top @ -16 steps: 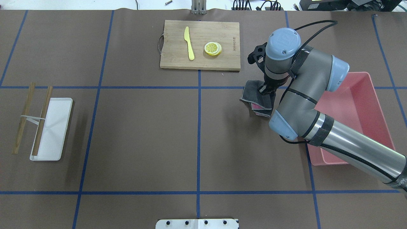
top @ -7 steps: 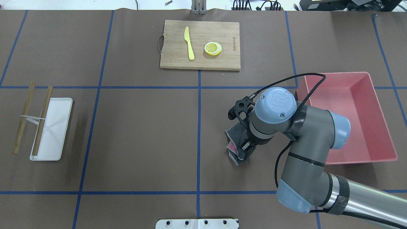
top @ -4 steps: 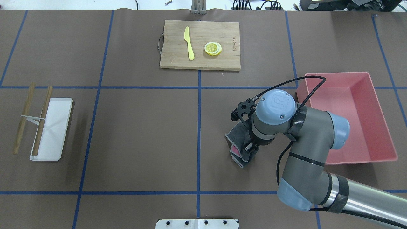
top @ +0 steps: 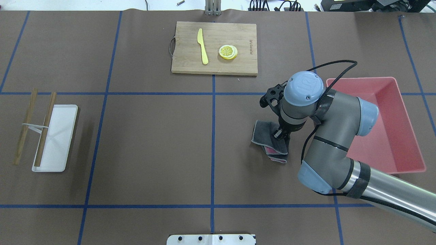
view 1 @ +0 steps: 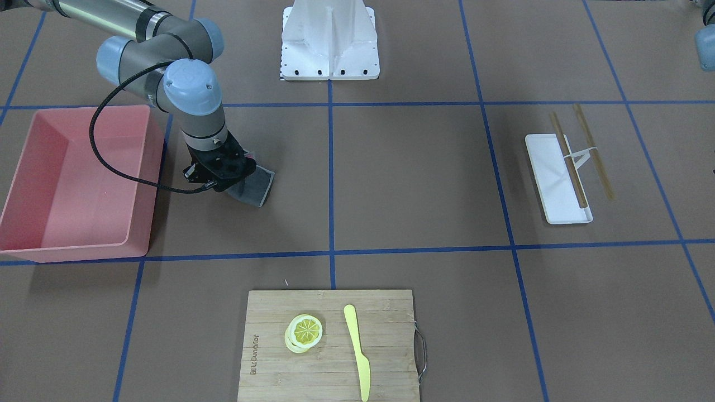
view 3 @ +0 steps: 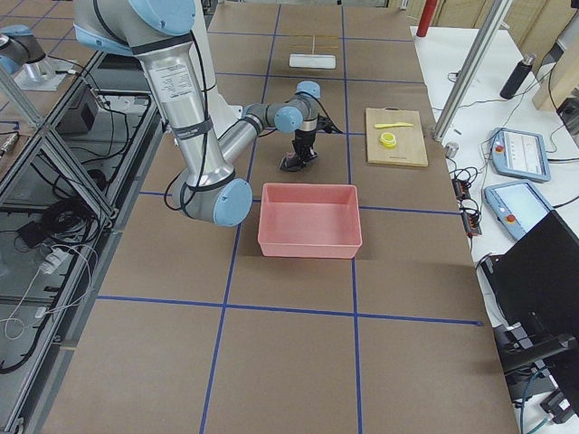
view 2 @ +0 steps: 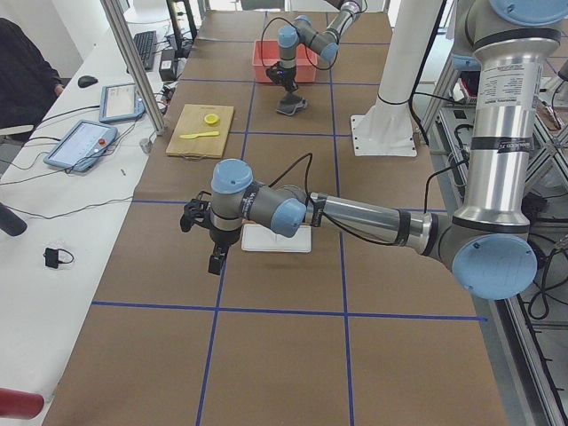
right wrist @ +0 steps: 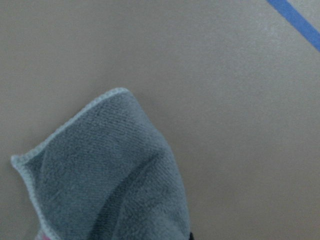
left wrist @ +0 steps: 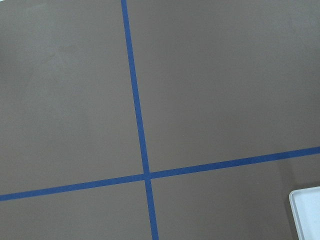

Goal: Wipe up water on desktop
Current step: 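Rub the cloth back and forth across the table with the right gripper, then lift the cloth with the right gripper and carry it toward the pink bin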

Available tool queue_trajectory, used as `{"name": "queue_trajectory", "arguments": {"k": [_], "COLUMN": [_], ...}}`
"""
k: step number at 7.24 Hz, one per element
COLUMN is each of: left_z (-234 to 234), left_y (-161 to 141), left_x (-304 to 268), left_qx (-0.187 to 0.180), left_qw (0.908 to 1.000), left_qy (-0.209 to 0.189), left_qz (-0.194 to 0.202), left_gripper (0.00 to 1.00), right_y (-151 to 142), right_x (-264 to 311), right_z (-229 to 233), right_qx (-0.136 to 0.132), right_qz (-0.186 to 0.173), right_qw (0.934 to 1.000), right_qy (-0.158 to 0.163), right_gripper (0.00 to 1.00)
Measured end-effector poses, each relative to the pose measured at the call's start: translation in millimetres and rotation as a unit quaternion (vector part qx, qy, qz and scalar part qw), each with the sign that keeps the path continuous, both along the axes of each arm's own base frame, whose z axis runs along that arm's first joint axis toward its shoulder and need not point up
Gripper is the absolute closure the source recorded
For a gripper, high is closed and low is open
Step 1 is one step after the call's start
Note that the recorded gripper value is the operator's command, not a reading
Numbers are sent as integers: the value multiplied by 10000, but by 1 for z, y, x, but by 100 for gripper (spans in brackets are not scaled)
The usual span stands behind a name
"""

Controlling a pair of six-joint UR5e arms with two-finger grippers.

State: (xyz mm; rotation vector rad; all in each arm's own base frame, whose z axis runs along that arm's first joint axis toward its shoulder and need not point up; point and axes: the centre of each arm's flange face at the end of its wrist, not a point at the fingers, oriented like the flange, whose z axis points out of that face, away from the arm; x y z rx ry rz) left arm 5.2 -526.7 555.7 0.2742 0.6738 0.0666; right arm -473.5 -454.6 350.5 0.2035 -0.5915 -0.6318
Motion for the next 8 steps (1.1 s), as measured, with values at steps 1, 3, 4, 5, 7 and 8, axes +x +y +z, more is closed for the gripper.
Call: {"name": "queue_trajectory", "arguments": {"k": [1, 3, 4, 5, 7, 8], "left_z": [0, -3, -5, -6, -5, 1], "left_y": [0, -2, -4, -5, -4, -1], "left_x": [0, 1, 1, 1, 0, -1], "left_qx": [0, 14, 22, 28, 4, -52], "left_qw": [10000, 10000, 10000, 10000, 10000, 10000], "left_qy": [1, 10, 14, 15, 11, 0], "left_qz": [0, -3, -3, -3, -9, -13], "left_gripper": [1, 1, 1, 1, 1, 1], "right_y": [-24, -65, -80, -92, -113, -122], "right_x": [9, 32, 40, 50, 88, 119], "right_z": [4, 5, -1, -14, -49, -66], "right_qx": [2, -14, 7, 107, 373, 443], "right_qz": [86, 265, 359, 469, 724, 863], "right_qw": [9999, 9996, 9993, 9988, 9950, 9919], "right_qy": [57, 86, 57, -70, -573, -816], "right_gripper": [100, 100, 100, 100, 100, 100]}}
